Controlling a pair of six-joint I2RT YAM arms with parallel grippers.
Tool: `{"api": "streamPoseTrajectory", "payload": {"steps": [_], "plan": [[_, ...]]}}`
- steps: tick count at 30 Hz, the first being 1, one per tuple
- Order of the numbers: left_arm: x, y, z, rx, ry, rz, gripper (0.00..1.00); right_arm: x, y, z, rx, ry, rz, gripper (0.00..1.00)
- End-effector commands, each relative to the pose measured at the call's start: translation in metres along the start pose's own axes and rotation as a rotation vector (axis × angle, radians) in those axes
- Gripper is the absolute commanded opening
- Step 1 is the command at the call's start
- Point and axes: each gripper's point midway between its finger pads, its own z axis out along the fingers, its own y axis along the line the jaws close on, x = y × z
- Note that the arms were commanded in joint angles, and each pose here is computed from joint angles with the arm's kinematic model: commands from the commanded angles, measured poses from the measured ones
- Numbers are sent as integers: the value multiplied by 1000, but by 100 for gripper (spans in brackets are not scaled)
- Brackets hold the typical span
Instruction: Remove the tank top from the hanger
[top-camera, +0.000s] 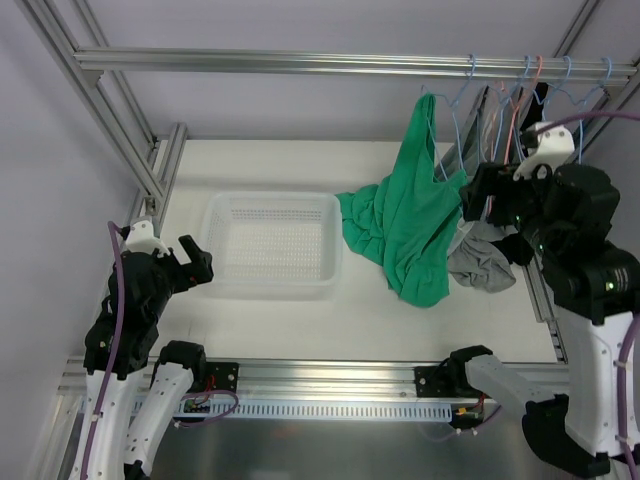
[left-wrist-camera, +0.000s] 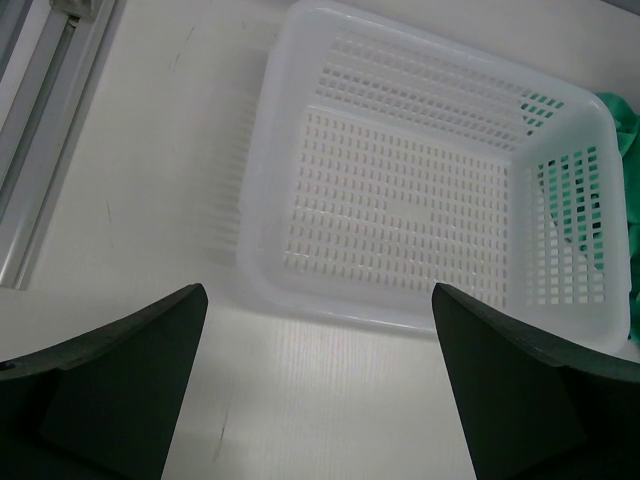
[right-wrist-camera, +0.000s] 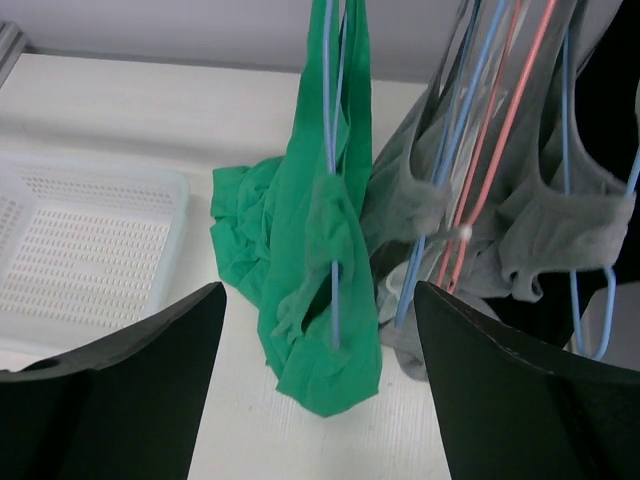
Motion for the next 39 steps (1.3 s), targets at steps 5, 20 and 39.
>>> {"api": "streamPoseTrajectory", "payload": {"steps": [5,20,39], "plan": [[-1,-7,5,28,2,-4,99,-56,-3,57,34,-11,-145,74],[4,-15,8,64,34,12,99,-41,-2,144,-41,123,-148,29],[5,-18,9,79,41,15,99,-84,1,115,-20,-89,-46,0]]}}
